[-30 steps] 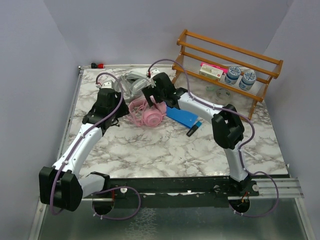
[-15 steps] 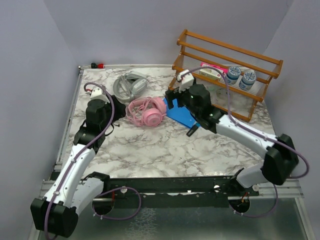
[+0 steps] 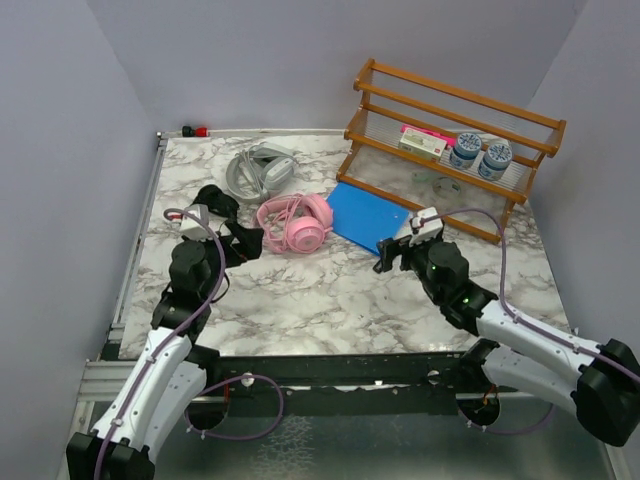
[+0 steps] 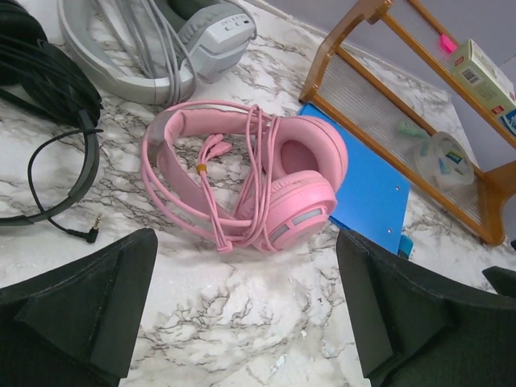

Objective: Wrap the headphones
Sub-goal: Reset both arms

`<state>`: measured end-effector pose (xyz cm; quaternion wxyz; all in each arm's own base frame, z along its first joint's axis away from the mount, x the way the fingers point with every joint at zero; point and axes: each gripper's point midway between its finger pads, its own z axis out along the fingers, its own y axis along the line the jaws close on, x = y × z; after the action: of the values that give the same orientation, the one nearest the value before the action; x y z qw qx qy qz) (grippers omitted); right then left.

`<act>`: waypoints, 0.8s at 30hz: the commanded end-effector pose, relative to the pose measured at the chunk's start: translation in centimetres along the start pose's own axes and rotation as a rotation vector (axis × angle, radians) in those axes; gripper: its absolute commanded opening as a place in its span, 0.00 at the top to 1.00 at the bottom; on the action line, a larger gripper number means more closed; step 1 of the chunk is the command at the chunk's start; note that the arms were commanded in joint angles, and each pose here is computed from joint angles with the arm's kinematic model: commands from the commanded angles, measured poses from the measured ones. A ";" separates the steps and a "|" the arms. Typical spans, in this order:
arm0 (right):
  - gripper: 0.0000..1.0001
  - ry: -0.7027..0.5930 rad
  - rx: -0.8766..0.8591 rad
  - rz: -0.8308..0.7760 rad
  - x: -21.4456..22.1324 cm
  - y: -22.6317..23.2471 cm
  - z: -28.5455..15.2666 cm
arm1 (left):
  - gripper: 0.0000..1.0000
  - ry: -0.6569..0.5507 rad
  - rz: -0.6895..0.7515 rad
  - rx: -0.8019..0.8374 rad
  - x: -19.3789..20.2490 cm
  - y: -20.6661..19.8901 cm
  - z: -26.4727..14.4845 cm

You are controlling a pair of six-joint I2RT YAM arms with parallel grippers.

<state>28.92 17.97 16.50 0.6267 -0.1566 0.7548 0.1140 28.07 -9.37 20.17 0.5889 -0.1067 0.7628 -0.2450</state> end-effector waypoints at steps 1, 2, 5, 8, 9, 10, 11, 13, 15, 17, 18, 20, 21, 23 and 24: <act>0.00 -0.024 0.165 0.144 -0.8 -5.0 0.1 | 0.01 -0.137 -0.105 -0.029 -1.6 0.7 0.2; 0.00 -0.020 0.177 0.188 -1.0 -6.4 0.2 | 0.01 -0.162 -0.112 -0.045 -1.9 1.0 0.3; 0.00 -0.044 0.245 0.302 -1.3 -11.1 0.1 | 0.01 -0.202 -0.073 -0.133 -2.2 2.9 1.1; 0.00 -0.050 0.360 0.241 -0.8 -15.0 0.3 | 0.01 -0.215 0.001 -0.201 -1.8 4.7 2.2; 0.00 -0.055 0.370 0.188 -0.5 -15.7 0.5 | 0.01 -0.226 0.028 -0.220 -1.9 5.1 2.5; 0.00 -0.067 0.372 0.145 -0.1 -16.1 0.6 | 0.01 -0.249 0.056 -0.236 -2.2 5.5 2.8; 0.00 -0.108 0.388 0.116 -0.1 -16.6 0.5 | 0.01 -0.267 0.092 -0.254 -2.3 6.0 2.9; 0.03 -0.181 0.452 0.089 1.5 -17.4 -0.7 | 0.01 -0.296 0.149 -0.312 -2.6 7.3 3.1; 0.08 -0.272 0.501 0.081 1.5 -18.2 -1.7 | 0.01 -0.290 0.190 -0.352 -2.6 8.1 3.2; 0.08 -0.261 0.544 0.045 2.3 -19.1 -1.4 | 0.01 -0.301 0.204 -0.363 -2.2 8.7 3.2; 0.08 -0.233 0.545 0.027 3.0 -19.3 -0.8 | 0.01 -0.316 0.220 -0.357 -2.0 8.8 3.3; 0.07 -0.180 0.566 0.035 4.9 -19.7 0.0 | 0.01 -0.324 0.244 -0.387 -1.2 9.9 3.3; 0.06 -0.185 0.580 0.041 5.2 -20.0 0.3 | 0.01 -0.314 0.268 -0.400 -0.7 10.5 3.5; 0.03 -0.195 0.580 0.026 5.9 -20.2 0.9 | 0.01 -0.285 0.327 -0.419 0.2 11.3 4.1; 0.03 -0.145 0.558 0.024 7.1 -19.9 1.5 | 0.01 -0.266 0.355 -0.430 0.8 11.8 4.4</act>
<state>34.80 0.07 7.17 0.6467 0.0311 0.7594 -0.0633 32.82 -1.86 13.11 0.6625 -0.1496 0.7339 -0.0101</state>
